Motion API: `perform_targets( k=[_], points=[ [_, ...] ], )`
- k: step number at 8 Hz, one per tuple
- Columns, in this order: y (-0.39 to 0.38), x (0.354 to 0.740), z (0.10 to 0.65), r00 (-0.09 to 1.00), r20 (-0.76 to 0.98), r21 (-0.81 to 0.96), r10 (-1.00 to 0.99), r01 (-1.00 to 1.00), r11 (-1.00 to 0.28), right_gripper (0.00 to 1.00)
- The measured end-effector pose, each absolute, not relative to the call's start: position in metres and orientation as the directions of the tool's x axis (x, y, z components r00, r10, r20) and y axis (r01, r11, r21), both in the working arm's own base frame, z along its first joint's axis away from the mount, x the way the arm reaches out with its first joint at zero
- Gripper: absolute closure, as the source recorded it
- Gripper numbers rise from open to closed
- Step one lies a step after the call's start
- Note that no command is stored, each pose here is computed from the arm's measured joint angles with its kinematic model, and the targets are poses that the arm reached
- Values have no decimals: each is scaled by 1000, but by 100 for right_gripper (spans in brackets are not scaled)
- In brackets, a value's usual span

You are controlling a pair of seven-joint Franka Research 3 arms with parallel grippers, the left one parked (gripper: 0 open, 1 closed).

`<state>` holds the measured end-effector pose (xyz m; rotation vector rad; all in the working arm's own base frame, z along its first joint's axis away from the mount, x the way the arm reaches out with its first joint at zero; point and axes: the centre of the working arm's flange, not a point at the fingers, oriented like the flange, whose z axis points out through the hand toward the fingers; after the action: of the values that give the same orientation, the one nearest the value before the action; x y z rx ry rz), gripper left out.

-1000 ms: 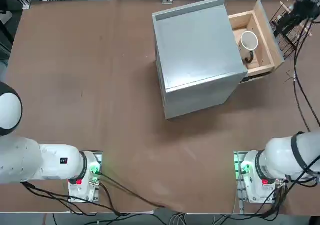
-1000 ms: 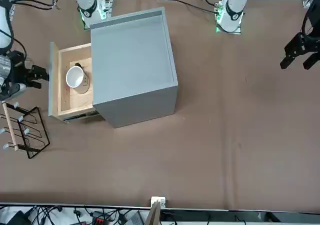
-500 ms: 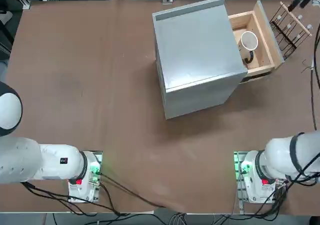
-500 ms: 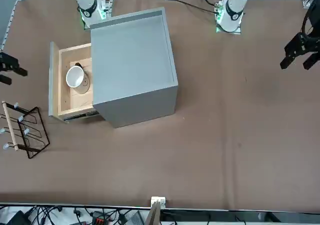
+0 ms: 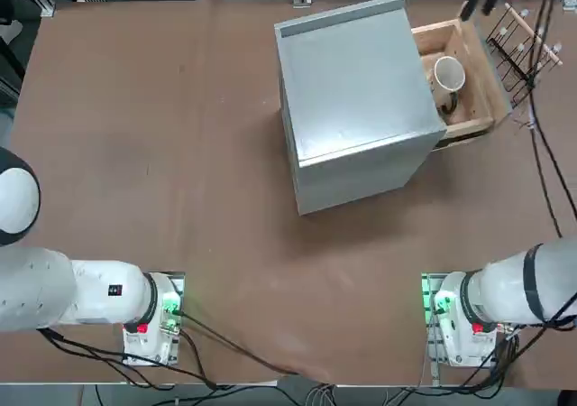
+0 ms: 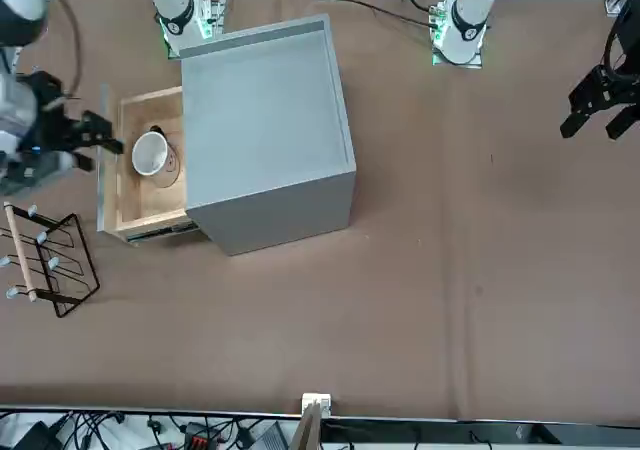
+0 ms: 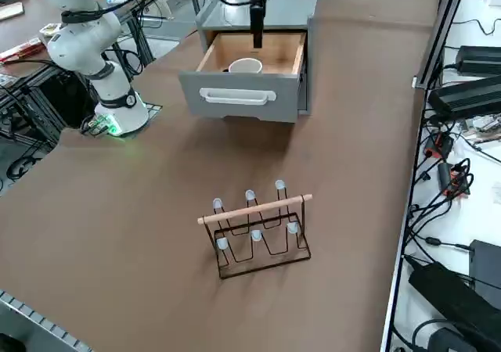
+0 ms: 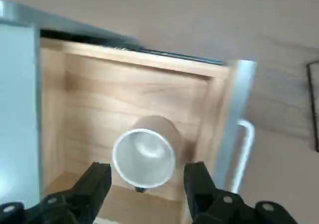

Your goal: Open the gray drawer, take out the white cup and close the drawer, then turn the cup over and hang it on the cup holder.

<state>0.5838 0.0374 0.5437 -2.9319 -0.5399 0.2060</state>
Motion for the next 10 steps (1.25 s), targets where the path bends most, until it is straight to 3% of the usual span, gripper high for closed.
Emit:
perform_targets(
  k=[6,10],
  points=[
    [104,552,461,902,-169,-177,396,368,-913,11],
    [98,540,430,912,-238,-175,333,297,-939,13]
  ],
)
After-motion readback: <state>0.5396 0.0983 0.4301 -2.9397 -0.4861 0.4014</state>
